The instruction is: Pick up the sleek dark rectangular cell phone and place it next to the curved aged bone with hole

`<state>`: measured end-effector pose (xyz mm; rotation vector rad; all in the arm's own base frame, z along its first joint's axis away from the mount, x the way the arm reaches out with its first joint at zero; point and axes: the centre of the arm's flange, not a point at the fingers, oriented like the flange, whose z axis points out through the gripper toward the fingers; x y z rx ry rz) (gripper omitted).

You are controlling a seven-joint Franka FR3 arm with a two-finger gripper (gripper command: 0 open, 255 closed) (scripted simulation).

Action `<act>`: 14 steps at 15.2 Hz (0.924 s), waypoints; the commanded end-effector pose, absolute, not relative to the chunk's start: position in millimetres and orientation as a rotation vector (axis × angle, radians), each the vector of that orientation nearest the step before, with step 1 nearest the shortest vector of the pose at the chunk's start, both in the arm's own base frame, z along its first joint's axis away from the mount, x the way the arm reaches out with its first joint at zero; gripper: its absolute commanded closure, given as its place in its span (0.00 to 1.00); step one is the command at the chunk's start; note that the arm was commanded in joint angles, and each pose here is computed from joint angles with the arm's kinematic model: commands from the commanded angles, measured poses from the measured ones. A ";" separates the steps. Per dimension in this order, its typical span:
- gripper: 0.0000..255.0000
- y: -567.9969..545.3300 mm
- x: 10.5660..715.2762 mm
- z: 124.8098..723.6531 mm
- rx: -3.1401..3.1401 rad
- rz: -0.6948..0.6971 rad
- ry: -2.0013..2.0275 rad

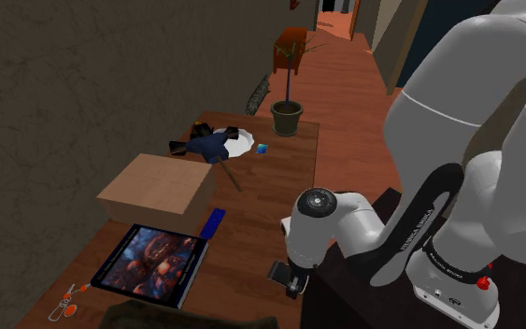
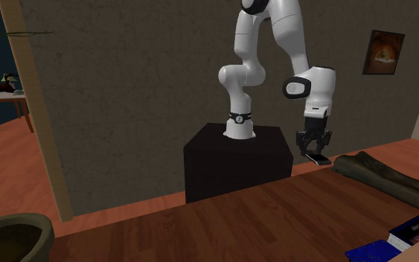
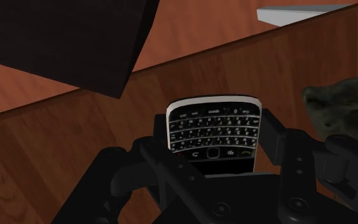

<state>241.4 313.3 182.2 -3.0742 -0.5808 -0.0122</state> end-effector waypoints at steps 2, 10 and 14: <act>1.00 314.4 241.3 166.4 -3.074 -0.013 -0.582; 1.00 314.4 241.3 124.2 -3.074 -0.013 -0.582; 1.00 314.4 241.3 103.0 -3.074 -0.013 -0.582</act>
